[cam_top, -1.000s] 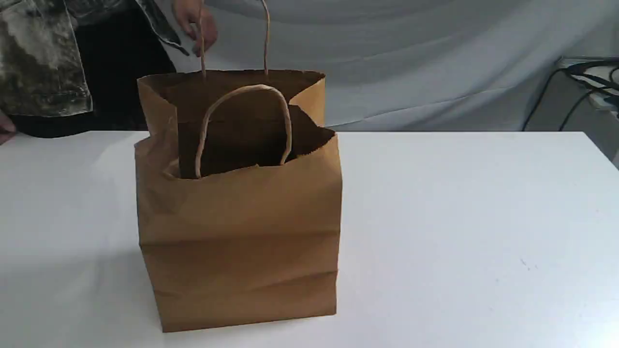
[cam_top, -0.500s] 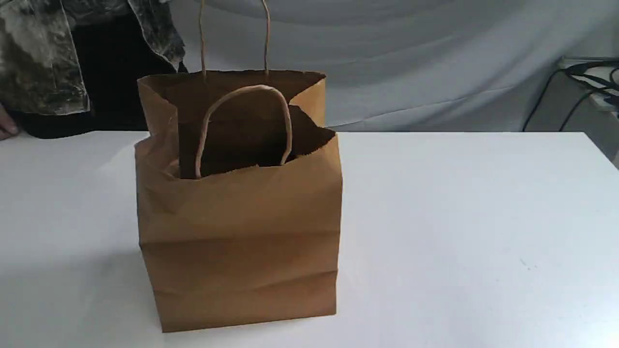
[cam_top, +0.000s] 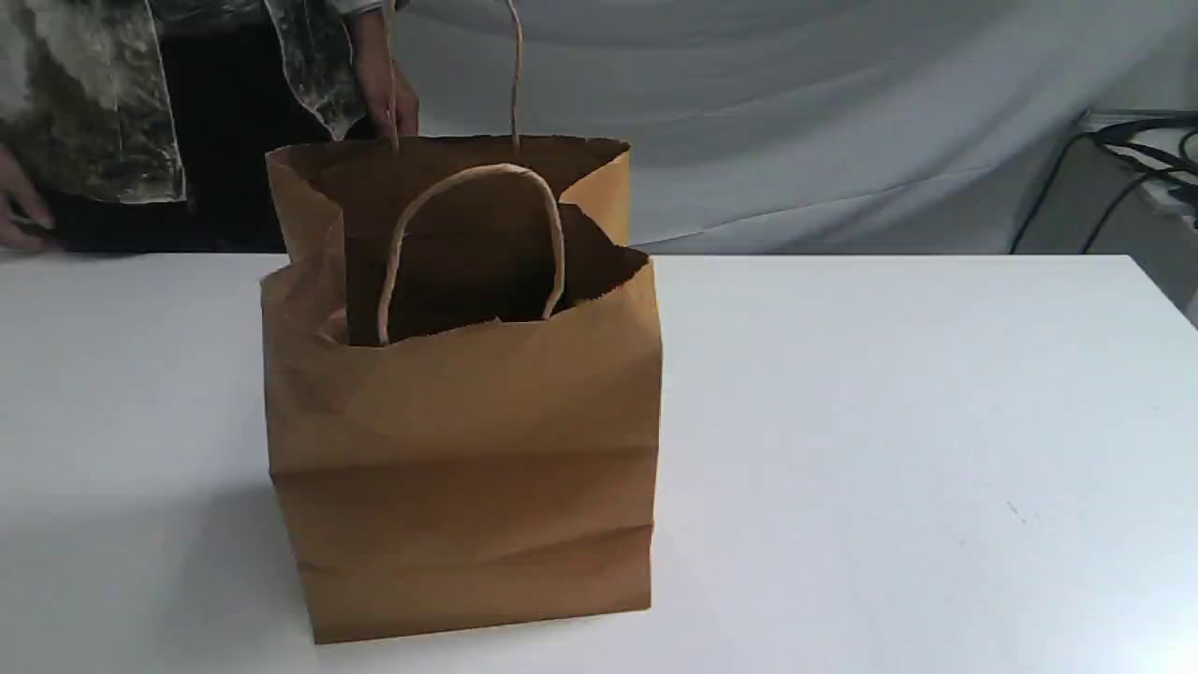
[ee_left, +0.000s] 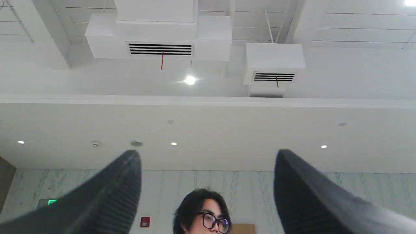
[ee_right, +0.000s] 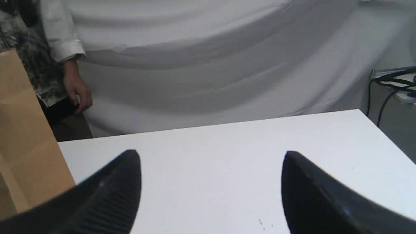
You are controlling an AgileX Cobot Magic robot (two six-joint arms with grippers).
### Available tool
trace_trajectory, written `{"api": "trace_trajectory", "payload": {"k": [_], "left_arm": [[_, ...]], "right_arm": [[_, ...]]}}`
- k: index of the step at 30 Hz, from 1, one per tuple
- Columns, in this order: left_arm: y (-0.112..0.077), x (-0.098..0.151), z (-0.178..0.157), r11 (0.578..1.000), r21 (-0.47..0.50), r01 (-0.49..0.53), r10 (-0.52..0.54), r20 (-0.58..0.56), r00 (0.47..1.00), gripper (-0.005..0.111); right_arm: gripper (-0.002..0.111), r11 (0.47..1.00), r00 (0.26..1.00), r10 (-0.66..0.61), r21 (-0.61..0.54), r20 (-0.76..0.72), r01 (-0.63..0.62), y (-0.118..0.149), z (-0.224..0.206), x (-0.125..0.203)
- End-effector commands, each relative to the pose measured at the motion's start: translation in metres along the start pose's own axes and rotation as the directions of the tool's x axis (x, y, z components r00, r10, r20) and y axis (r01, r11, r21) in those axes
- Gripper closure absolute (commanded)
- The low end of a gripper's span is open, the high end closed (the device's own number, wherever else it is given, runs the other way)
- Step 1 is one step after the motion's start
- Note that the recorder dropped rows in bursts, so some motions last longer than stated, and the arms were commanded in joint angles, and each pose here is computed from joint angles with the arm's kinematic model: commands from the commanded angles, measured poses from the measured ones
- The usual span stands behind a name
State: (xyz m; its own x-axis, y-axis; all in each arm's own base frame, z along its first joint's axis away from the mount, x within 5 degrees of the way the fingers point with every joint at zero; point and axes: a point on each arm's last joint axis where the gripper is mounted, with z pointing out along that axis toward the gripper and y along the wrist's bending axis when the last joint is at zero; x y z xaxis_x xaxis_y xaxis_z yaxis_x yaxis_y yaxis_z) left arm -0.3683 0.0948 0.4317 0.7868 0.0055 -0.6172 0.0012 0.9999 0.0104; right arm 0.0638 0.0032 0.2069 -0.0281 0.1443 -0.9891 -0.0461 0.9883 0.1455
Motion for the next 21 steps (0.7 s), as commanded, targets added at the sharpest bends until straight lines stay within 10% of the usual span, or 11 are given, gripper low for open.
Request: {"api": "trace_trajectory", "payload": {"k": [1, 18, 21], "left_arm": [[-0.001, 0.0, 0.003, 1.0, -0.003, -0.004, 0.004, -0.005, 1.0, 0.045], [0.011, 0.005, 0.008, 0.994, -0.055, -0.097, 0.095, -0.038, 0.995, 0.045], [0.009, 0.015, 0.046, 0.992, -0.128, 0.019, -0.036, -0.137, 0.99, 0.045]], "right_arm": [[0.047, 1.0, 1.0, 0.014, 0.007, 0.0, -0.014, -0.001, -0.001, 0.001], [0.047, 1.0, 1.0, 0.01, 0.007, 0.0, -0.01, -0.001, -0.001, 0.001], [0.047, 1.0, 1.0, 0.01, 0.007, 0.0, -0.01, -0.001, -0.001, 0.001]]}}
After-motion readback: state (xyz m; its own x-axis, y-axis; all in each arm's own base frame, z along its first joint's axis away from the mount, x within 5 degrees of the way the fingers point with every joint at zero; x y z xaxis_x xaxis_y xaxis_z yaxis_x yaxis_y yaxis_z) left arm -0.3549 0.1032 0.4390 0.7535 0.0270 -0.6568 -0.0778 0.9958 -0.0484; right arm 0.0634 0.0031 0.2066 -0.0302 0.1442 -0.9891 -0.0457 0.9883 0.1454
